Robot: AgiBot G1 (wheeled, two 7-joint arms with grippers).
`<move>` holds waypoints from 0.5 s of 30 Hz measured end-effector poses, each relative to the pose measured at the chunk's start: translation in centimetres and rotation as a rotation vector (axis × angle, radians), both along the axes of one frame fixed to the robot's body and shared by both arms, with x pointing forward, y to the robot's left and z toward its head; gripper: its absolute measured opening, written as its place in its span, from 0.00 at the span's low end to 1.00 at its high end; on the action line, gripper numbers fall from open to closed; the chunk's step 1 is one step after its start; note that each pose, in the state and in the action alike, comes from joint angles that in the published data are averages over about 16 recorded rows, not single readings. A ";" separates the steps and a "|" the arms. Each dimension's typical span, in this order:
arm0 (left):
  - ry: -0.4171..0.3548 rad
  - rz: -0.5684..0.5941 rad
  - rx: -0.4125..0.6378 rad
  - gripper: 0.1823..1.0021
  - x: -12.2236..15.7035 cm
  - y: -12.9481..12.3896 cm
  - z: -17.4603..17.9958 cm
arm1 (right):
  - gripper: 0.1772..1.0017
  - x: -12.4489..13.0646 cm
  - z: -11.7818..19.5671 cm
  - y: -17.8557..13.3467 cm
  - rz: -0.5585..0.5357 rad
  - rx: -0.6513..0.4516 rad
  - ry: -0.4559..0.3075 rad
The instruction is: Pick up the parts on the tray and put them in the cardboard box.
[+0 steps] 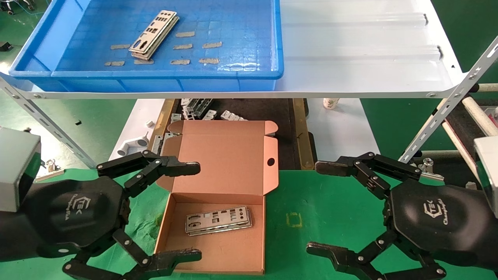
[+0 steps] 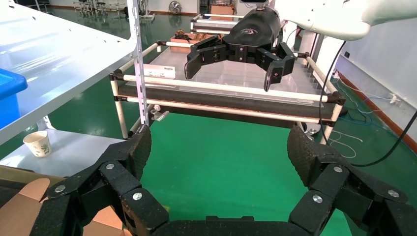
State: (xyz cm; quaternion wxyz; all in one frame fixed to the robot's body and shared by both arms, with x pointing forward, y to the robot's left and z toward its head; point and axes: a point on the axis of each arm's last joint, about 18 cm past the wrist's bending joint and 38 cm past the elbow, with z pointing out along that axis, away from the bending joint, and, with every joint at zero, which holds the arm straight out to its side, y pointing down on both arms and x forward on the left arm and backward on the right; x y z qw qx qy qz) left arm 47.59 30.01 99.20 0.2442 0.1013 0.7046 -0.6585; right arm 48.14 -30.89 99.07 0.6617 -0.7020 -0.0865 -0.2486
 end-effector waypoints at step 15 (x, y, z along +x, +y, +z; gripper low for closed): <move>0.000 0.000 0.000 1.00 0.0 0.0 0.0 | 1.00 0.0 0.0 0.0 0.000 0.000 0.000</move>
